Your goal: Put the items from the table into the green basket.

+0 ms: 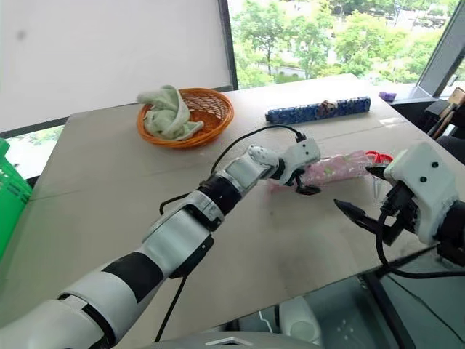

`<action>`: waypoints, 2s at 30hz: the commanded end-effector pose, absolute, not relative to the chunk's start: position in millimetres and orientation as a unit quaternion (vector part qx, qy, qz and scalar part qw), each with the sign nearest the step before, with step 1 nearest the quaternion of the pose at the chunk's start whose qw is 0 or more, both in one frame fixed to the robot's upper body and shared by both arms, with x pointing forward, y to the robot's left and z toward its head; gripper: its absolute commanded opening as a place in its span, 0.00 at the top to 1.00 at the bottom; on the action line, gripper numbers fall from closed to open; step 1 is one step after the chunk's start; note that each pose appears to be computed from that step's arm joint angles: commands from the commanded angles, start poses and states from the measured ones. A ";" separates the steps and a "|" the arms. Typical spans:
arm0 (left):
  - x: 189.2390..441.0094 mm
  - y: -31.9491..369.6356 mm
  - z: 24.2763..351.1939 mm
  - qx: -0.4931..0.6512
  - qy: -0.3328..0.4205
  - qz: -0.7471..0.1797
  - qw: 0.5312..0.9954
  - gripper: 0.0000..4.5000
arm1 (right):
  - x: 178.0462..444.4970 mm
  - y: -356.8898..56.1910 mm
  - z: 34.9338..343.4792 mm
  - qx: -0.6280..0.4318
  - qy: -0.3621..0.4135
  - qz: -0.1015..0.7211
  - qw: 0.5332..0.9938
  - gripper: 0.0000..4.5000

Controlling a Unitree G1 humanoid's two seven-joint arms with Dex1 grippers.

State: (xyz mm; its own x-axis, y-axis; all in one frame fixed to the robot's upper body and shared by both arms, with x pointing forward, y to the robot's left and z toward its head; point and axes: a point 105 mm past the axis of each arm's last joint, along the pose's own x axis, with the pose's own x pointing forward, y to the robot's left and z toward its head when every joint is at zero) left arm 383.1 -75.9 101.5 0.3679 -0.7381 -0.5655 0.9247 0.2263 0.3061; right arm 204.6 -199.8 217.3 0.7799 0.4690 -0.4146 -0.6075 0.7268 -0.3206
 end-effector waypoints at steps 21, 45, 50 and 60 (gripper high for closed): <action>413.4 -56.0 109.8 0.257 0.187 -0.442 0.839 0.01 | 201.0 -203.3 217.8 -0.237 0.146 0.272 0.921 0.00; 423.6 -19.4 100.1 0.321 0.212 -0.424 0.820 0.01 | 205.9 -207.7 217.7 -0.228 0.146 0.264 0.926 0.00; 420.7 -21.8 95.6 0.329 0.208 -0.436 0.812 0.01 | 215.8 -213.9 221.6 -0.220 0.148 0.251 0.931 0.00; 423.1 -10.5 96.4 0.300 0.200 -0.445 0.820 0.80 | 221.6 -206.5 222.0 -0.218 0.144 0.265 0.928 0.00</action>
